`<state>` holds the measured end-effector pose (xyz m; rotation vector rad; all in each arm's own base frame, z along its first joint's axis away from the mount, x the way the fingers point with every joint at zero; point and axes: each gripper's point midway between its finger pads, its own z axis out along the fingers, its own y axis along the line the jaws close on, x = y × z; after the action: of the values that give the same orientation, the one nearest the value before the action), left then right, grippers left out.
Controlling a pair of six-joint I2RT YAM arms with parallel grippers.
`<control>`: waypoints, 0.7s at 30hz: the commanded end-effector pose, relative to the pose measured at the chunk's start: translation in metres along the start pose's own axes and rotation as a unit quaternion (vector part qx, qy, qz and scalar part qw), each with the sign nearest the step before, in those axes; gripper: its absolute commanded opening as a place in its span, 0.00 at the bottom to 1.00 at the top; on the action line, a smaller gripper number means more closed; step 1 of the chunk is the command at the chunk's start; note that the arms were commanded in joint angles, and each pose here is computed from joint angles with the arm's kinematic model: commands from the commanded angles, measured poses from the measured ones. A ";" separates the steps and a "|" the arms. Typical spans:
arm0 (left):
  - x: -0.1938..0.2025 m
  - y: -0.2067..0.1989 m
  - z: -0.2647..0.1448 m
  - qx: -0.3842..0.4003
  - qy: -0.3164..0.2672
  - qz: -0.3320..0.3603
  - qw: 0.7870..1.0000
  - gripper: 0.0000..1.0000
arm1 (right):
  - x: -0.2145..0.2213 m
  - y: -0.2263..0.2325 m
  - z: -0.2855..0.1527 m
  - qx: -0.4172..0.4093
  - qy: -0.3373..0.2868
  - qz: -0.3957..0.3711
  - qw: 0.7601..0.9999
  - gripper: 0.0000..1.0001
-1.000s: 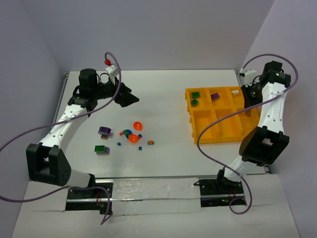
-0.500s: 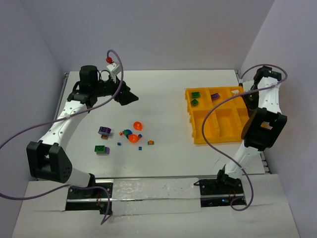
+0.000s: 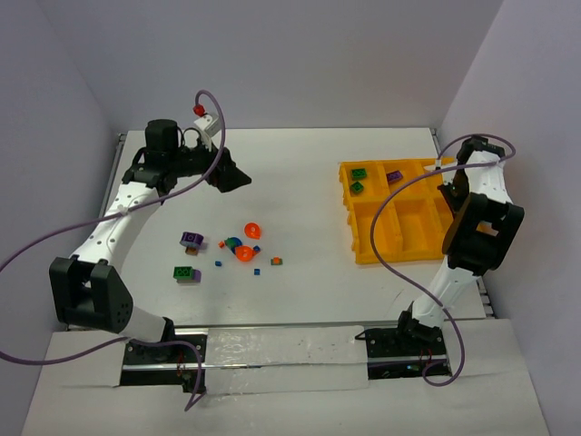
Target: Sort the legos into containers by color
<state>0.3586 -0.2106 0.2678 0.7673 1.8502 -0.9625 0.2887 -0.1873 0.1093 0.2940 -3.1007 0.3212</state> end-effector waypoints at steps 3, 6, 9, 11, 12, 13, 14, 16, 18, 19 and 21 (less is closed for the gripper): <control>-0.019 0.004 -0.005 -0.018 -0.013 0.017 1.000 0.99 | -0.014 -0.019 -0.001 0.036 -0.024 0.016 0.999 0.48; -0.021 0.006 -0.009 -0.033 -0.019 0.015 0.999 0.99 | -0.019 -0.022 -0.010 0.040 -0.032 0.020 0.998 0.71; -0.025 0.009 -0.014 -0.050 -0.035 -0.004 0.998 0.99 | -0.024 -0.024 -0.026 0.039 -0.043 0.024 0.998 0.78; -0.026 0.012 -0.018 -0.055 -0.043 -0.010 0.998 0.99 | -0.032 -0.025 -0.039 0.041 -0.060 0.027 0.997 0.79; -0.029 0.012 -0.022 -0.057 -0.050 -0.008 0.997 0.99 | -0.038 -0.027 -0.053 0.042 -0.078 0.029 0.996 0.79; -0.028 0.012 -0.022 -0.056 -0.049 -0.009 0.997 0.99 | -0.039 -0.025 -0.053 0.038 -0.081 0.030 0.996 0.79; -0.029 0.015 -0.027 -0.066 -0.054 -0.006 0.996 0.99 | -0.047 -0.024 -0.068 0.040 -0.101 0.030 0.994 0.79; -0.026 0.020 -0.036 -0.078 -0.052 -0.002 0.996 0.99 | -0.064 -0.014 -0.094 0.030 -0.149 0.026 0.988 0.80; -0.022 0.027 -0.045 -0.090 -0.049 -0.005 0.995 0.99 | -0.078 -0.002 -0.111 0.017 -0.187 0.021 0.982 0.81; -0.022 0.028 -0.048 -0.091 -0.048 0.000 0.995 0.99 | -0.084 0.003 -0.120 0.018 -0.202 0.016 0.979 0.82; -0.011 0.034 -0.063 -0.090 -0.028 0.021 0.995 0.98 | -0.103 0.024 -0.144 -0.003 -0.256 0.007 0.967 0.83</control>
<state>0.3719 -0.1640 0.2792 0.5965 1.8680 -0.8363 0.3681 -0.1690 0.1957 0.3176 -3.4149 0.4289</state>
